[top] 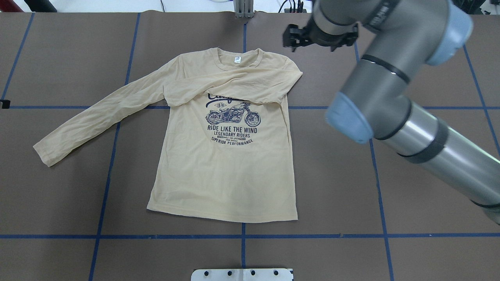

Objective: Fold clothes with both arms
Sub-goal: 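Release the sleeve and withdraw the right gripper away from the shirt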

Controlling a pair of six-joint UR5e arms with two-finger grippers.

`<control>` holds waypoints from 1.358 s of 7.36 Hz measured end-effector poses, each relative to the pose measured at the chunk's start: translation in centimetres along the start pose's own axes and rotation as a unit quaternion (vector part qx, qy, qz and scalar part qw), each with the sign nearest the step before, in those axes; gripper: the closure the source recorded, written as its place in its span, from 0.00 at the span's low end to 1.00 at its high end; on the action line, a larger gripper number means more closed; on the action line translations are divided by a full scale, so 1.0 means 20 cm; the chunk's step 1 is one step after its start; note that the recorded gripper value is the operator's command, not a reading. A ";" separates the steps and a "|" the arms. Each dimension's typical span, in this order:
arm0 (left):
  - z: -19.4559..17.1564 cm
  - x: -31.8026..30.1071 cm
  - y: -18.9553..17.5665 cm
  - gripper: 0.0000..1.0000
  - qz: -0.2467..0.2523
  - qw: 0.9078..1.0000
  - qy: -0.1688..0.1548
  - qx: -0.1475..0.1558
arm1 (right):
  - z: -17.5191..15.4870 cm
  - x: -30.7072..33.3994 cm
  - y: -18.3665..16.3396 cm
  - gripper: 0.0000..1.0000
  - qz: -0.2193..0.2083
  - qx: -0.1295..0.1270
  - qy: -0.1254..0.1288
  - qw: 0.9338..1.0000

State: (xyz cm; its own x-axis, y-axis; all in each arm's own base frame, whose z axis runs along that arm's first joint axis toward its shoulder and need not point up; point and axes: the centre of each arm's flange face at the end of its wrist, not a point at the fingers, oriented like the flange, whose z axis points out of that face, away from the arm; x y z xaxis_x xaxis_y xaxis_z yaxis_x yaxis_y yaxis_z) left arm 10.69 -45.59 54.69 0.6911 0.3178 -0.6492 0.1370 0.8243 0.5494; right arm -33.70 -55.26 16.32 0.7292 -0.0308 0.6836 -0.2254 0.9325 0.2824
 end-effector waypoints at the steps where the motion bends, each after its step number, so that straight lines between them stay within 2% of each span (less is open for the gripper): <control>1: 0.12 0.01 0.10 0.19 -0.031 1.000 -0.001 0.005 | -0.03 0.25 0.08 0.00 -0.023 -0.009 -0.002 1.000; 3: 0.31 0.10 0.25 0.42 -0.084 0.996 -0.006 -0.002 | -0.08 0.54 0.19 0.00 -0.042 -0.019 -0.003 0.999; 5: 0.44 0.13 0.39 0.52 -0.133 0.991 -0.020 -0.007 | -0.07 0.70 0.24 0.00 -0.050 -0.018 -0.015 0.998; 7: 0.51 0.08 0.48 0.52 -0.152 0.988 -0.021 -0.006 | -0.07 0.78 0.25 0.00 -0.049 -0.019 -0.027 0.998; 10: 0.54 0.07 0.53 0.52 -0.154 0.988 -0.019 -0.010 | -0.08 0.79 0.25 0.00 -0.049 -0.017 -0.030 0.998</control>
State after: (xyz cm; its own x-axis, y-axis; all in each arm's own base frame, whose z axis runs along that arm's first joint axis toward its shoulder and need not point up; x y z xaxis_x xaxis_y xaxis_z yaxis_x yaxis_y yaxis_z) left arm 20.73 -41.59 65.31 0.6456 0.0331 -0.7630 0.3313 0.8880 0.3188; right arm -22.29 -50.50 27.49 0.7061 -0.1435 0.6934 -0.1314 0.9357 0.3275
